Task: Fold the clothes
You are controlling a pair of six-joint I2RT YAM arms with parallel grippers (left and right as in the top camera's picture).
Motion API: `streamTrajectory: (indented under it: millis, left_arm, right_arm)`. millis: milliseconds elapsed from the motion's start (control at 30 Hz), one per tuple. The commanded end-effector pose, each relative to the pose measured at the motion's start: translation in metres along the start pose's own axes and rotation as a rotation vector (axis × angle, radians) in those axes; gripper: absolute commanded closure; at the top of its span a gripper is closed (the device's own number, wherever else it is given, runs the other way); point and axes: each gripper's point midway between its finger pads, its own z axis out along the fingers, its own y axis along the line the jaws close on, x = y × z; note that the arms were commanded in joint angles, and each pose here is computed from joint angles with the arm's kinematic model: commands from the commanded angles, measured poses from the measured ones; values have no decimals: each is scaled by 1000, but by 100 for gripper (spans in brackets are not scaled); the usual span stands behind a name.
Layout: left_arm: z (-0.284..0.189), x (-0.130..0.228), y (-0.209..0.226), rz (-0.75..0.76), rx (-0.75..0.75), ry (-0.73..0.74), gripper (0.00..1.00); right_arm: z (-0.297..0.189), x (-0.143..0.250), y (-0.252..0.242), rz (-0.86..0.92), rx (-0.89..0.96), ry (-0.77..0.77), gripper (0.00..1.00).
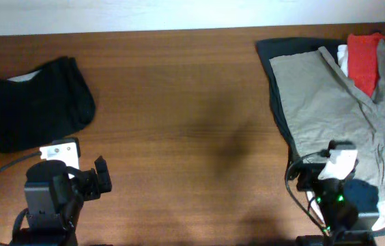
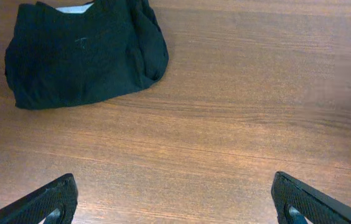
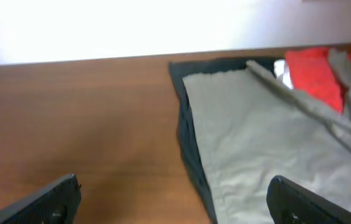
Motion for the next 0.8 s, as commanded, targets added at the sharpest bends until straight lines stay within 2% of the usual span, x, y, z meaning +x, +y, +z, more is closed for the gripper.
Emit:
streamTrajectory:
  millis: [0, 100, 167, 233, 267, 300, 767]
  left_arm:
    - [0, 0, -1, -12, 8, -3, 1]
    - [0, 0, -1, -13, 8, -3, 1]
    - [0, 0, -1, -12, 8, -3, 1]
    - [0, 0, -1, -12, 8, -3, 1]
    - [0, 0, -1, -12, 8, -3, 1]
    - [0, 0, -1, -12, 8, -3, 1]
    - [0, 0, -1, -12, 8, -3, 1]
  right_arm:
    - [2, 12, 6, -18, -40, -170, 1]
    - [5, 5, 1, -41, -12, -377, 1]
    - [11, 12, -2, -89, 7, -411, 2]
    - [18, 32, -2, -196, 21, -323, 2]
    - [26, 62, -5, -201, 19, -195, 1]
    - [27, 65, -5, -190, 17, -182, 1]
    - [27, 65, -5, -191, 17, -183, 1]
